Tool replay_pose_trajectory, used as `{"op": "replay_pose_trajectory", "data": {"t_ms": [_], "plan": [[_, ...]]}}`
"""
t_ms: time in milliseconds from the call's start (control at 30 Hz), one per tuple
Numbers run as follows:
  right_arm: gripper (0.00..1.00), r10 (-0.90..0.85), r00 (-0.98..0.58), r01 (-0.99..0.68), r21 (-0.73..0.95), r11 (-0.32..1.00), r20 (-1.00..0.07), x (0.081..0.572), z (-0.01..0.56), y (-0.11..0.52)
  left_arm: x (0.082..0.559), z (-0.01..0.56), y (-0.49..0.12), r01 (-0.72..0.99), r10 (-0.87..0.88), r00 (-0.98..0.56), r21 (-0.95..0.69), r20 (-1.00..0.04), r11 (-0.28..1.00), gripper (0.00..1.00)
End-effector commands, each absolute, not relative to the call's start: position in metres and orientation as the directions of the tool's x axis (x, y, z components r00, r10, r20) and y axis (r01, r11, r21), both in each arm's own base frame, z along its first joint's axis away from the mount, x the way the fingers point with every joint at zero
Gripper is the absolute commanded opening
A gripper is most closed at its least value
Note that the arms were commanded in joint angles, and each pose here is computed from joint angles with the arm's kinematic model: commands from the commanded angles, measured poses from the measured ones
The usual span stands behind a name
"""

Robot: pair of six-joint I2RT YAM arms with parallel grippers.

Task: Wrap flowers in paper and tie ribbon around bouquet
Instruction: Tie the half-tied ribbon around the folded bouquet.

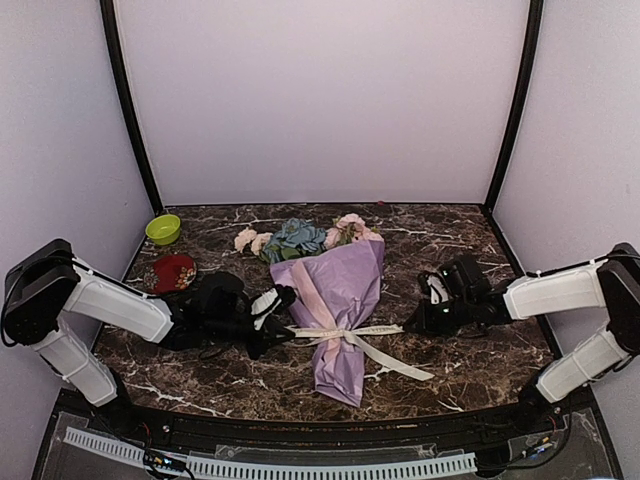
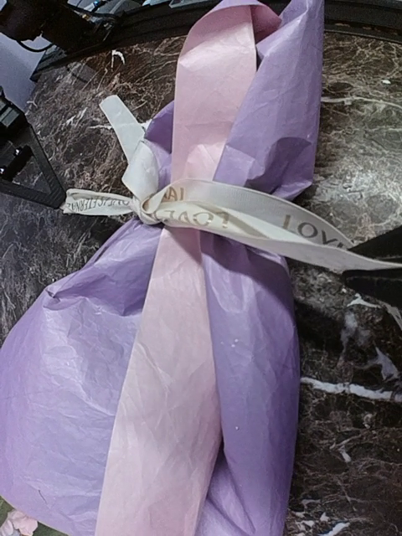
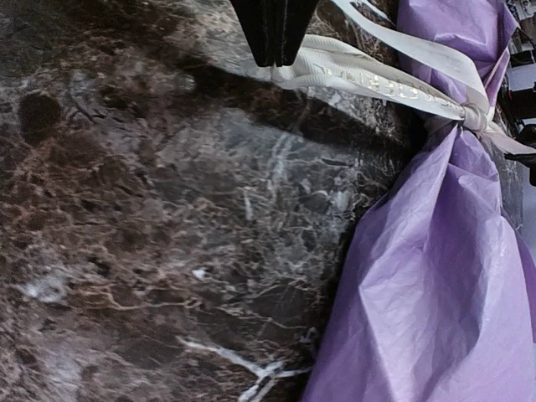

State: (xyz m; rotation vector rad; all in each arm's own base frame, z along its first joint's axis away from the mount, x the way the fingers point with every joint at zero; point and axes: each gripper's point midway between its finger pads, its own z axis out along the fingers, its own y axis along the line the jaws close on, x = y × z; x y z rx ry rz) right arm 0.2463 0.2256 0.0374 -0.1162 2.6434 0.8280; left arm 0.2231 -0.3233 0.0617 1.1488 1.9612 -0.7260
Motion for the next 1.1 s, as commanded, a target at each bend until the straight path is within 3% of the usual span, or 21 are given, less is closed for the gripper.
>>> {"op": "replay_pose_trajectory", "data": {"t_ms": [0,300,533,567,800,900,1067], "plan": [[0.0,0.175,-0.912,-0.055,0.531,0.846,-0.372,0.26,0.03,0.189,0.22,0.046,-0.306,0.863,0.487,-0.402,-0.143,-0.776,0.485,0.0],[0.0,0.267,-0.902,0.054,0.527,0.848,-0.338,0.26,0.012,0.156,0.227,0.033,-0.288,0.825,0.492,-0.454,-0.143,-0.743,0.546,0.0],[0.0,0.077,-0.918,-0.203,0.626,0.753,-0.39,0.261,0.05,0.213,0.214,0.051,-0.312,0.877,0.436,-0.419,-0.232,-0.797,0.42,0.0],[0.04,0.064,-0.911,-0.228,0.628,0.744,-0.406,0.262,0.057,0.219,0.215,0.05,-0.313,0.876,0.437,-0.421,-0.233,-0.795,0.422,0.0],[0.64,0.046,-0.891,-0.264,0.598,0.757,-0.451,0.273,0.068,0.235,0.217,0.048,-0.319,0.877,0.443,-0.431,-0.249,-0.786,0.411,0.0],[0.84,-0.005,-0.906,-0.295,0.622,0.726,-0.424,0.269,0.059,0.253,0.216,0.049,-0.319,0.88,0.448,-0.426,-0.245,-0.786,0.408,0.0],[0.85,-0.136,-0.904,-0.354,0.53,0.77,-0.406,0.27,0.037,0.268,0.216,0.048,-0.318,0.88,0.453,-0.428,-0.245,-0.783,0.407,0.0]]}}
